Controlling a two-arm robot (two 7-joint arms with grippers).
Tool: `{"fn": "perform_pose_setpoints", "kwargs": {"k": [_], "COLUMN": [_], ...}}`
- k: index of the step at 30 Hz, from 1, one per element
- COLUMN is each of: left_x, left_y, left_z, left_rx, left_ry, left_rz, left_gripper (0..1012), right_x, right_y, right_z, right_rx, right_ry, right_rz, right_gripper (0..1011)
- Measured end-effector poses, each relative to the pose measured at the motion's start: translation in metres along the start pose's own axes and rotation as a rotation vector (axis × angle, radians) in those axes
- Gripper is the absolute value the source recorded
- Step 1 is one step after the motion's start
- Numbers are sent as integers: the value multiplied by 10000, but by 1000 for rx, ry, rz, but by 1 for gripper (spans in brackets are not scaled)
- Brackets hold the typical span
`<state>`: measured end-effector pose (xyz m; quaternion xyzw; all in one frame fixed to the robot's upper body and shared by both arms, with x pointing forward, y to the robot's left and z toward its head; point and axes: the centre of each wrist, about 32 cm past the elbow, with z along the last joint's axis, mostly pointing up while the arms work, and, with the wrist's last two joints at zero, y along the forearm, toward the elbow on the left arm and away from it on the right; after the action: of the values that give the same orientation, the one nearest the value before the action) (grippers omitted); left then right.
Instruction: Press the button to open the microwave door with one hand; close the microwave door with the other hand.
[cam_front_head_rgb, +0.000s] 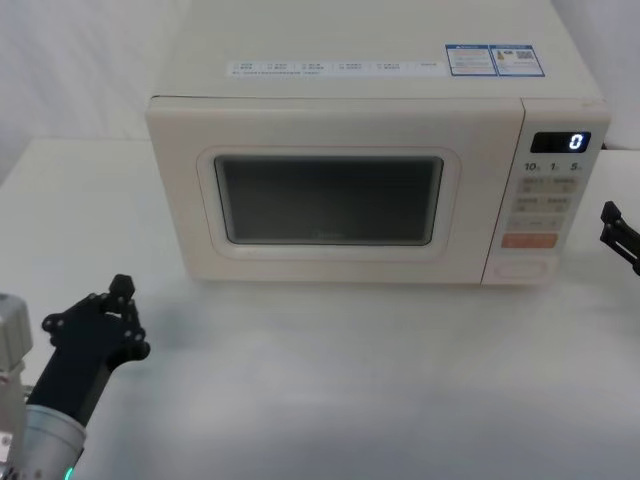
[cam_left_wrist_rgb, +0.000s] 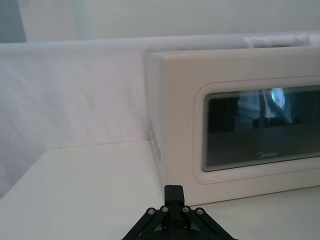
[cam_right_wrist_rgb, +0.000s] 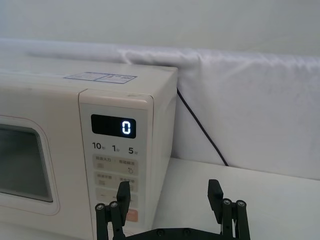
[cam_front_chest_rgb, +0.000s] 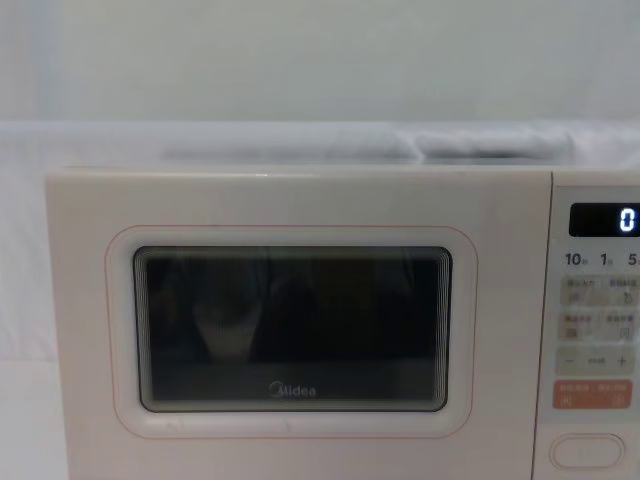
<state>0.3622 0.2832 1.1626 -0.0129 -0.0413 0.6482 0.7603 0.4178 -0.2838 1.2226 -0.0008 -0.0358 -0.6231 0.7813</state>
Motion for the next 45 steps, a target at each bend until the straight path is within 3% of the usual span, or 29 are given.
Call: {"fn": "perform_pose_setpoints", "kwargs": {"k": [4,9,15,22,32,45], "left_x": [66,128,155,153,134,119], "left_y": [11,23,28,-33,-175,-182], "left_z": [-70,-112,-140,-140,-141,-175], "left_rx": [-10,-1,57,92,90,95], "left_ry": [-8,-20,-19,-14,-14,-12], "left_rz": [14,31,51,45,29,39], "left_gripper": [0,0,0,0,0,0], "right_x": [0,0,0,0,0,0], "right_y": [0,0,0,0,0,0], "right_z": [0,0,0,0,0,0], "right_rx": [0,0,0,0,0,0], "right_ry": [0,0,0,0,0,0], "right_rz": [0,0,0,0,0,0], "right_gripper": [1002,1002,1002,1002,1002,1002]}}
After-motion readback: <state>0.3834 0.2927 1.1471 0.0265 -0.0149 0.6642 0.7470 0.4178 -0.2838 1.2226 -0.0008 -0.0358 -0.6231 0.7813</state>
